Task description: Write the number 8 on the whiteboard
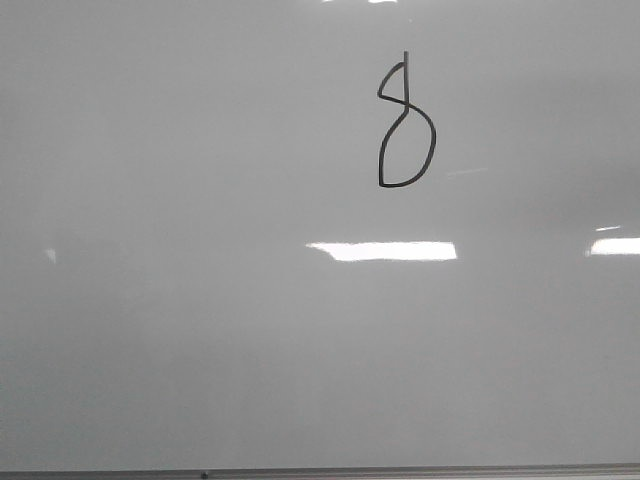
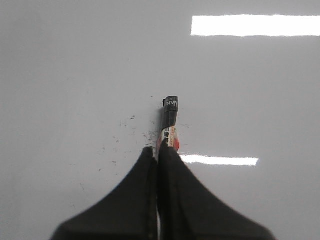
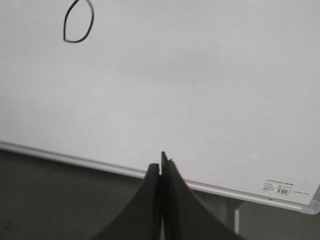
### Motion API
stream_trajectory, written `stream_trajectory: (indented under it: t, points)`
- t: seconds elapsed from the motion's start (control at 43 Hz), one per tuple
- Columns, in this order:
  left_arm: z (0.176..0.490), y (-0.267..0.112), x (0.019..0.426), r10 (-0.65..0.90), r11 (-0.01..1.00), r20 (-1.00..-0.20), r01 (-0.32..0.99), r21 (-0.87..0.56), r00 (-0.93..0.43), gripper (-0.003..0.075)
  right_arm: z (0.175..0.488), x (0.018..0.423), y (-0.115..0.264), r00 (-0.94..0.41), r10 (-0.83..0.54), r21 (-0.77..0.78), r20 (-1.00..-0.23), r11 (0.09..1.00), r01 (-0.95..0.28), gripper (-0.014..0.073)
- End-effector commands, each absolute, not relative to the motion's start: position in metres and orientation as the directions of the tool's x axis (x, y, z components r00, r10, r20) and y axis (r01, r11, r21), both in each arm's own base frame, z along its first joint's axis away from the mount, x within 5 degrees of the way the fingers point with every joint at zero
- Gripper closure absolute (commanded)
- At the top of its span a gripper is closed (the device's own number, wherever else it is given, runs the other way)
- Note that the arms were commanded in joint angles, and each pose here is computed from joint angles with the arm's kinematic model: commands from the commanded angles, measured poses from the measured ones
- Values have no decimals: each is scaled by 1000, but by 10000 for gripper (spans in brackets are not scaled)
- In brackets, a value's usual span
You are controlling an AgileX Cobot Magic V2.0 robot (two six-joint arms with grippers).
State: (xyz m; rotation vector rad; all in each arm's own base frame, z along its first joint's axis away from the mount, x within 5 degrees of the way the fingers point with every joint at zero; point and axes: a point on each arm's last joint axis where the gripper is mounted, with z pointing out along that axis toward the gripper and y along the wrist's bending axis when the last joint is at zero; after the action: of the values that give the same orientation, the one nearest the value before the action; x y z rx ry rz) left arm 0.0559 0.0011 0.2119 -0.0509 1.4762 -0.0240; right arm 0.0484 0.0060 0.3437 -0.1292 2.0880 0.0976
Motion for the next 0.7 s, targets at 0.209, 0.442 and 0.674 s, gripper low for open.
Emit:
stream_trajectory:
  t: [0.209,0.442,0.674]
  points:
    - [216,1,54,-52,998,-983,-12,-55,179,741,297,40,2,-96,-71,-67,-993,997,-36,664]
    - [216,1,54,-52,998,-983,-12,-55,179,741,256,45,1,44,-58,-59,-997,998,-19,664]
    - [216,1,54,-52,998,-983,-12,-55,179,741,214,54,-1,113,-59,-57,-992,998,22,664]
